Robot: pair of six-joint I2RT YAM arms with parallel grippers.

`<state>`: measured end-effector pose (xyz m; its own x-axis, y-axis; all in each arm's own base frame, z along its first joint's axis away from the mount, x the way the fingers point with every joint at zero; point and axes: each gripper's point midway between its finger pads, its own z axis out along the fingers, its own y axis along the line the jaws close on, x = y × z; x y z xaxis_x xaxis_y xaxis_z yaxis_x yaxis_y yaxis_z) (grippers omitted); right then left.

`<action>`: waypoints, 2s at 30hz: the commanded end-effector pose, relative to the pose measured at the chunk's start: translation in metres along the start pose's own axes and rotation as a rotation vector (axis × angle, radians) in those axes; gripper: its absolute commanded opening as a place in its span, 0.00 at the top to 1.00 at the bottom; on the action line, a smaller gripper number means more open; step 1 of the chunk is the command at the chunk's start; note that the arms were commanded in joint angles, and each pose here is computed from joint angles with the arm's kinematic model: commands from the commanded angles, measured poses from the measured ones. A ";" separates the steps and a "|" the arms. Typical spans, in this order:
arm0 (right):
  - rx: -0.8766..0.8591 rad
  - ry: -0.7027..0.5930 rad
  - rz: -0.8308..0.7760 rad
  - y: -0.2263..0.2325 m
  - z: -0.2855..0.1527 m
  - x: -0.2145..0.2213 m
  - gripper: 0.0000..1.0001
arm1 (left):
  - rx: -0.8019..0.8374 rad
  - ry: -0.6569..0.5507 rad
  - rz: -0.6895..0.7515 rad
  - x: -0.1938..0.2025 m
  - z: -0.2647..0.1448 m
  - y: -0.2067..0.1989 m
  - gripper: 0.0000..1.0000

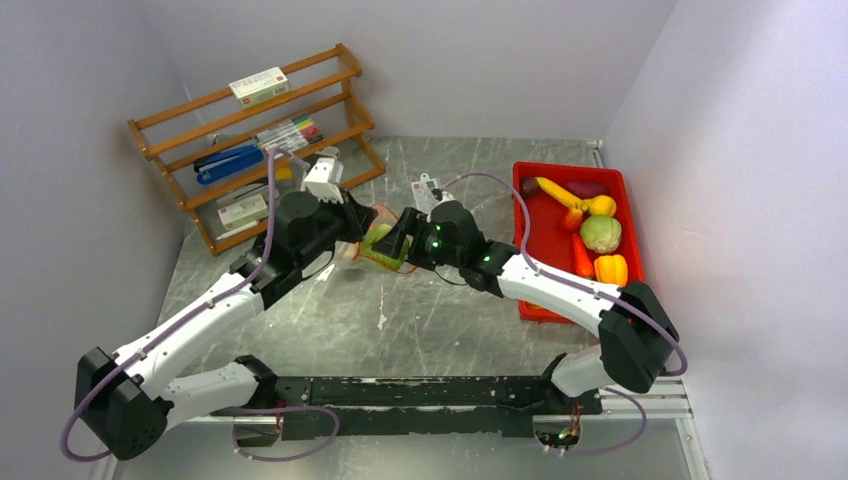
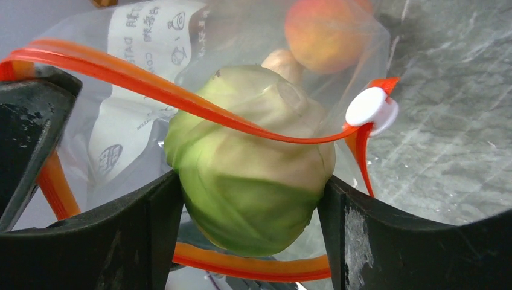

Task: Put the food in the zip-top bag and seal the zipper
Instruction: Place the fake vegetable in the zipper food storage bag, then pick up the fake fruit from the bin.

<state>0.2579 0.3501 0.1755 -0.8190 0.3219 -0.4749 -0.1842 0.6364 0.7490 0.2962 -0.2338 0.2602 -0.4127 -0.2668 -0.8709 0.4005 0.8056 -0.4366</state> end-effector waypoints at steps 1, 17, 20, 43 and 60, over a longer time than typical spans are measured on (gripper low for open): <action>-0.101 0.008 0.025 0.026 -0.001 -0.003 0.24 | 0.132 -0.128 0.002 -0.034 0.004 -0.031 0.93; -0.127 0.099 -0.071 0.028 0.010 0.011 0.01 | -0.019 -0.078 0.029 0.000 -0.001 0.011 0.93; -0.099 0.094 -0.120 0.022 0.007 0.010 0.04 | -0.069 -0.071 0.030 0.004 -0.005 0.022 0.93; 0.336 -0.313 -0.449 -0.019 -0.066 -0.132 0.07 | -0.115 0.024 0.088 0.015 -0.016 0.031 0.93; 0.775 -0.440 -0.371 -0.167 -0.132 -0.244 0.11 | -0.097 0.051 0.099 0.015 -0.026 0.027 0.93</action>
<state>0.4052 0.1102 0.2353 -0.4683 0.1662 -0.8678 0.0968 0.9859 0.1365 0.2796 -0.1990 0.2286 -0.4314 -0.1586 -0.8881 0.3380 0.8843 -0.3221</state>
